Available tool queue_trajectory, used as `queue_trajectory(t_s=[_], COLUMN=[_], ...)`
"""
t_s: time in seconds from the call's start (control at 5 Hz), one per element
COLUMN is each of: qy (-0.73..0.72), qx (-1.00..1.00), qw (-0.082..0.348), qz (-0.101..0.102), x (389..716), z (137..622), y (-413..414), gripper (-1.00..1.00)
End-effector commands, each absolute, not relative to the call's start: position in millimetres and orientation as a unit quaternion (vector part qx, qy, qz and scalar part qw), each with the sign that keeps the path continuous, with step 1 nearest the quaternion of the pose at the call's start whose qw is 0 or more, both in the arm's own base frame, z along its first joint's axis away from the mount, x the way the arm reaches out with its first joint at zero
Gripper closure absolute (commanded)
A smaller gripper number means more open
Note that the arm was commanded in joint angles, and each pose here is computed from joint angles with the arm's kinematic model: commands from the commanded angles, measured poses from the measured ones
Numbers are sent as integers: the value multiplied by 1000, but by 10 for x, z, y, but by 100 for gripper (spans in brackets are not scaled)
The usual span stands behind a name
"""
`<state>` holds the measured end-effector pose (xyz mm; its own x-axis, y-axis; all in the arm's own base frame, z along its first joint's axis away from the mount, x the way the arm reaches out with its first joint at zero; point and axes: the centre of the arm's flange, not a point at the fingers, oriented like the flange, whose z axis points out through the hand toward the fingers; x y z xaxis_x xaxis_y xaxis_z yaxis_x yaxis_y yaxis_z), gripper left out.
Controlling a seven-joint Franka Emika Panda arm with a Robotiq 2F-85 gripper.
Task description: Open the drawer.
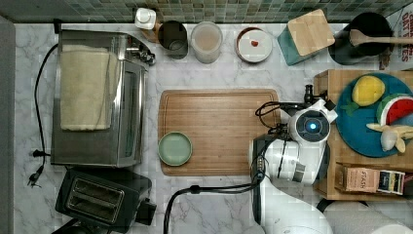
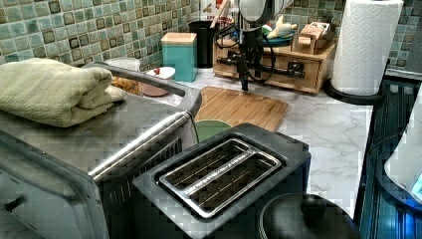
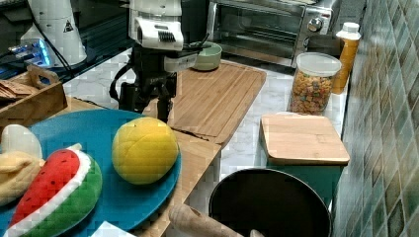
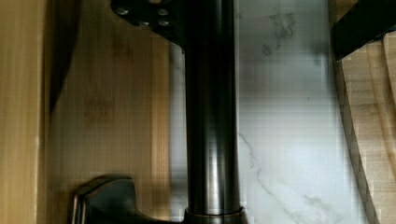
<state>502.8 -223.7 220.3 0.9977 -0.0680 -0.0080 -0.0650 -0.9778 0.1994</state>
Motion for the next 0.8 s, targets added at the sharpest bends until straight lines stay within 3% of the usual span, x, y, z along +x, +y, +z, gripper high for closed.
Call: queue_trajectory(t_s=[0.2,0.6,0.8], qy=[-20,30,53], qx=[998,996,996], qw=[60,59,55], qz=[-20,64,46], x=[5258,5155,5099], z=[2306,2284,2326], y=[-1416,-384,12], gripper=[-100,-100,-100])
